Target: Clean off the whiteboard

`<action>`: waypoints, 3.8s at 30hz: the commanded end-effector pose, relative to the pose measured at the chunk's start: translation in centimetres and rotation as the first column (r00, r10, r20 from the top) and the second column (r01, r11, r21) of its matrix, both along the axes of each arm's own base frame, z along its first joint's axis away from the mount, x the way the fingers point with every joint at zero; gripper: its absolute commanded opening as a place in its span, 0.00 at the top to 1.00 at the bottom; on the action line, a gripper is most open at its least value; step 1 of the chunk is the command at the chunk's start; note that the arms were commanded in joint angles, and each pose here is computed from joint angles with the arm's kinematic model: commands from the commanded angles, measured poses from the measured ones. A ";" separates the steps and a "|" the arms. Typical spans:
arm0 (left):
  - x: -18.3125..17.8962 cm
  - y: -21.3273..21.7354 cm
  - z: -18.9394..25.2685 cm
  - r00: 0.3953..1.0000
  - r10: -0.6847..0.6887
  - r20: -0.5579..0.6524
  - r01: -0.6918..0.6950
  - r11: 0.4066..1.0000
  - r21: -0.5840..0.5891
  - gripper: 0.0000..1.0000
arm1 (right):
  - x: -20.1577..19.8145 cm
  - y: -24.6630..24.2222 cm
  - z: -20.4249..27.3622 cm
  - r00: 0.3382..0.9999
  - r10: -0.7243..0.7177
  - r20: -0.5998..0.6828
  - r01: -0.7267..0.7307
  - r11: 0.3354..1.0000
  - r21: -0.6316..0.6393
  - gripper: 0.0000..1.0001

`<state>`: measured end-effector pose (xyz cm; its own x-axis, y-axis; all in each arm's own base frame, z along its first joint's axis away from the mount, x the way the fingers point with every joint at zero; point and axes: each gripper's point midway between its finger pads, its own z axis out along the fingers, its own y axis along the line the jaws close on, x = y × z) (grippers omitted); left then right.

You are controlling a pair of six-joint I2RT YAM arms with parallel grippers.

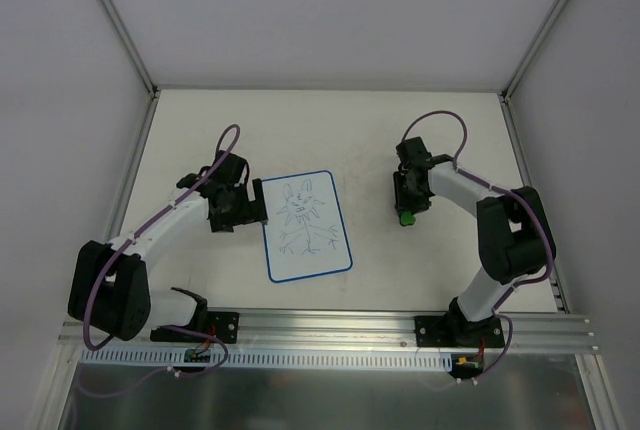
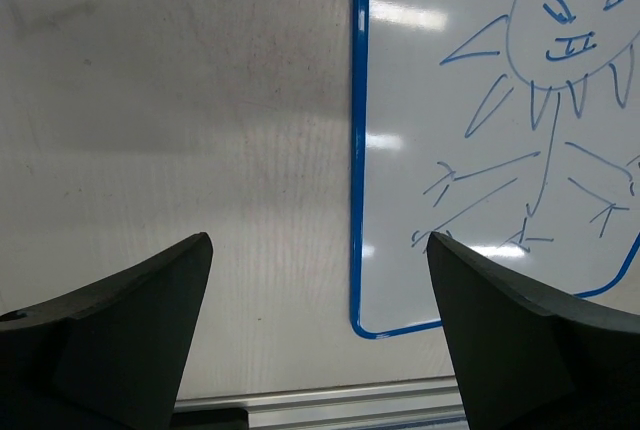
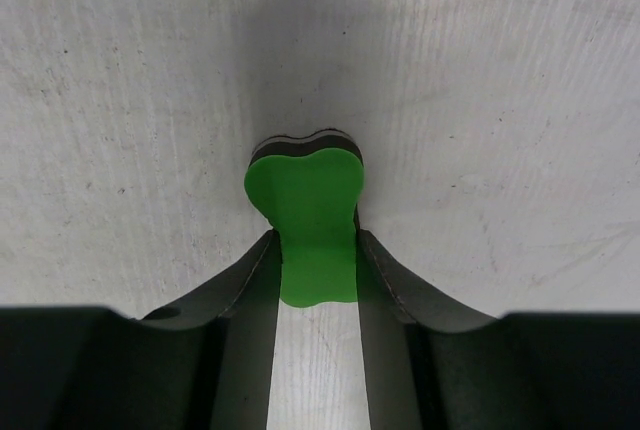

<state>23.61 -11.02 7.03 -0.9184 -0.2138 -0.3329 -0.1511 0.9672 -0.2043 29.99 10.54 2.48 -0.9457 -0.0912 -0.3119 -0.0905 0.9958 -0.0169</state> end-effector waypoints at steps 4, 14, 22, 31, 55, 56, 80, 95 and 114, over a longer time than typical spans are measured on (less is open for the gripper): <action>1.5 -0.7 -0.1 0.999 0.049 0.009 -0.049 0.998 -0.032 0.11 | 1.2 1.6 0.8 0.998 0.021 0.061 -0.022 1.000 0.016 0.90; 6.0 -1.5 1.3 0.998 -0.023 0.067 0.023 1.000 0.003 0.17 | -0.1 6.7 5.6 0.985 0.050 0.168 -0.058 0.997 0.043 0.99; 11.1 -1.0 -0.4 0.998 -0.016 0.066 0.011 0.997 0.071 0.31 | -1.6 11.8 8.2 0.966 0.127 0.227 -0.149 0.985 0.082 1.00; 14.3 -0.2 -3.6 0.999 -0.049 -0.006 0.049 0.996 0.072 0.55 | -3.5 15.1 7.1 0.957 0.231 0.175 -0.250 0.964 0.092 1.00; 7.1 -2.9 -6.9 0.972 0.128 -0.199 -0.146 0.986 -0.076 1.00 | -6.0 18.0 4.2 0.947 0.309 0.084 -0.317 0.942 0.107 1.00; 7.2 -2.9 -6.7 0.974 0.122 -0.191 -0.139 0.987 -0.079 1.00 | -6.1 17.9 3.9 0.948 0.310 0.075 -0.317 0.943 0.102 1.00; 1.0 -7.0 -6.6 0.970 -0.066 -0.235 0.037 0.991 -0.126 0.64 | -7.0 16.9 -0.3 0.951 0.307 -0.027 -0.307 0.952 0.010 1.00; 1.0 -6.4 -8.7 0.961 -0.025 -0.276 0.011 0.998 -0.054 1.00 | -7.8 15.9 -1.1 0.956 0.289 -0.059 -0.291 0.956 -0.038 1.00; 2.0 -6.4 -8.5 0.966 -0.032 -0.258 0.018 0.998 -0.055 1.00 | -7.2 7.5 -2.1 0.993 0.077 -0.085 -0.086 0.989 -0.120 1.00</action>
<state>26.95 -19.88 1.28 -0.9717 -0.2148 -0.0980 -0.1676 0.9197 -0.3549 24.72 23.05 2.59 -0.9235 -0.2017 -0.3262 -0.2233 0.9743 0.0296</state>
